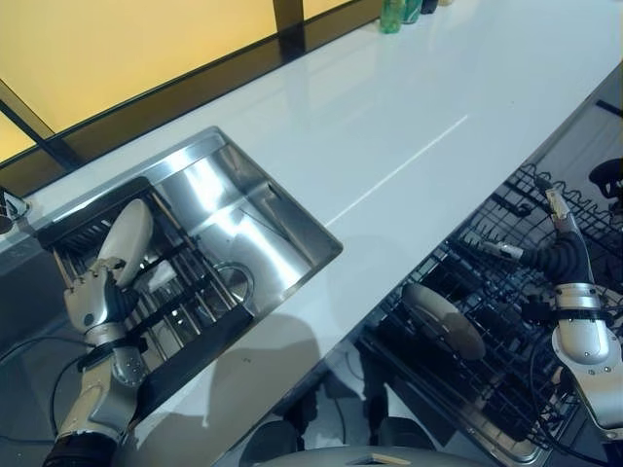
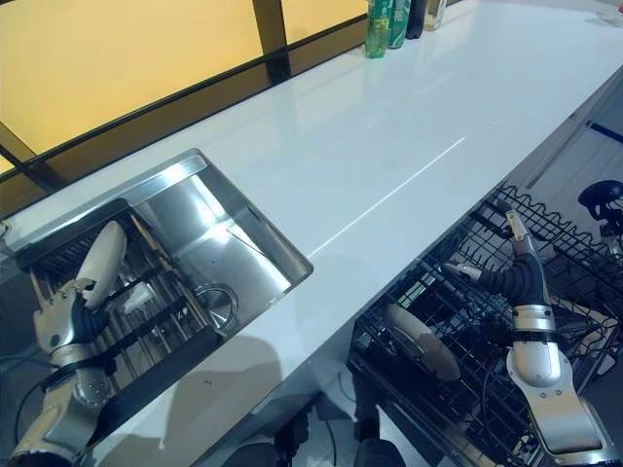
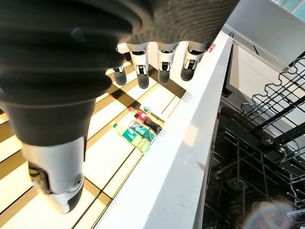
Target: Pick up plates and place into dishwasher.
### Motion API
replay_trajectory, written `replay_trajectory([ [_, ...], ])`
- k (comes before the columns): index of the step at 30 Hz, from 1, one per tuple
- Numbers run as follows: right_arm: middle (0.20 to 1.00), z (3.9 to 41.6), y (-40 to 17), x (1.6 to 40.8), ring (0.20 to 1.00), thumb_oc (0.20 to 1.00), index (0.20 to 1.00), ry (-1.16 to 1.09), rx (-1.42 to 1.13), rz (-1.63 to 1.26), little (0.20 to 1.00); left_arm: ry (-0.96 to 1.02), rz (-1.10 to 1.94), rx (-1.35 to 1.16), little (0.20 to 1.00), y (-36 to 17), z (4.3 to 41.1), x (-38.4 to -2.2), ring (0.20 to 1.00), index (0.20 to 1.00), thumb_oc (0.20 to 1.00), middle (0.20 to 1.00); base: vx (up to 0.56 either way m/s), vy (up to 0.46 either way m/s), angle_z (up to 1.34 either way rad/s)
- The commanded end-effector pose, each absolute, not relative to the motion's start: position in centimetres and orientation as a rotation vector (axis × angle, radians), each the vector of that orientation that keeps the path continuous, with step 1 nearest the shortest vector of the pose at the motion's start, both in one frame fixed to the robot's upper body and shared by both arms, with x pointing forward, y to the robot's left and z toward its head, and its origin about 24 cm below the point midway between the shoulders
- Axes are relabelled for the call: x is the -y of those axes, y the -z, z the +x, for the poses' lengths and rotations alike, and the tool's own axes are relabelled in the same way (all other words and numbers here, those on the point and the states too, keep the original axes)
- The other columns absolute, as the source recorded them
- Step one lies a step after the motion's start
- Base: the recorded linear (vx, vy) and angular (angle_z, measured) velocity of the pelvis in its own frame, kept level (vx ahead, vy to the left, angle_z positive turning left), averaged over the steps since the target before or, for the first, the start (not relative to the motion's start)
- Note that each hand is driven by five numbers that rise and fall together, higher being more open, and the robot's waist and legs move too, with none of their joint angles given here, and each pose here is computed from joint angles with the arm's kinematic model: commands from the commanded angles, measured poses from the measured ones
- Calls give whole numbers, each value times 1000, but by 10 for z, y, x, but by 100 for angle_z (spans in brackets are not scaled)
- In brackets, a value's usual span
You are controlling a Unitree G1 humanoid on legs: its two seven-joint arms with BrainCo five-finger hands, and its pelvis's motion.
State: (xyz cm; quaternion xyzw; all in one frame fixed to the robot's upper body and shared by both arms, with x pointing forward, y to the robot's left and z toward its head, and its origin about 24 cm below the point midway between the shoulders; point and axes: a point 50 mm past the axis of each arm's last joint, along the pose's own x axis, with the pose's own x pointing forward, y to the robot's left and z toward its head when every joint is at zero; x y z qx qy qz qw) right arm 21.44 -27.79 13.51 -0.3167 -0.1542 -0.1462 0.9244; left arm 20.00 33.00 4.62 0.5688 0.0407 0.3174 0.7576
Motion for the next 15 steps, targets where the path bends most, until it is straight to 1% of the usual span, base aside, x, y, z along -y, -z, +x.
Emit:
replay_trajectory([
  [1, 1000, 208, -154, 280, 1000, 1000, 1000, 312, 429, -664, 1000, -938, 1297, 124, 200, -105, 195, -362, 200, 200, 200, 200, -27, 0, 13],
  [9, 1000, 207, -156, 281, 1000, 1000, 1000, 312, 437, -660, 1000, -956, 1203, 259, 200, -124, 191, -352, 200, 200, 200, 200, -30, 1, 6],
  [12, 1000, 207, -159, 282, 1000, 1000, 1000, 319, 453, -657, 1000, -933, 1088, 272, 200, -124, 193, -346, 200, 200, 200, 200, -69, 2, 6],
  [15, 1000, 207, -162, 281, 1000, 1000, 1000, 328, 468, -651, 1000, -925, 1043, 320, 200, -127, 194, -339, 200, 200, 200, 200, -59, 3, 9],
])
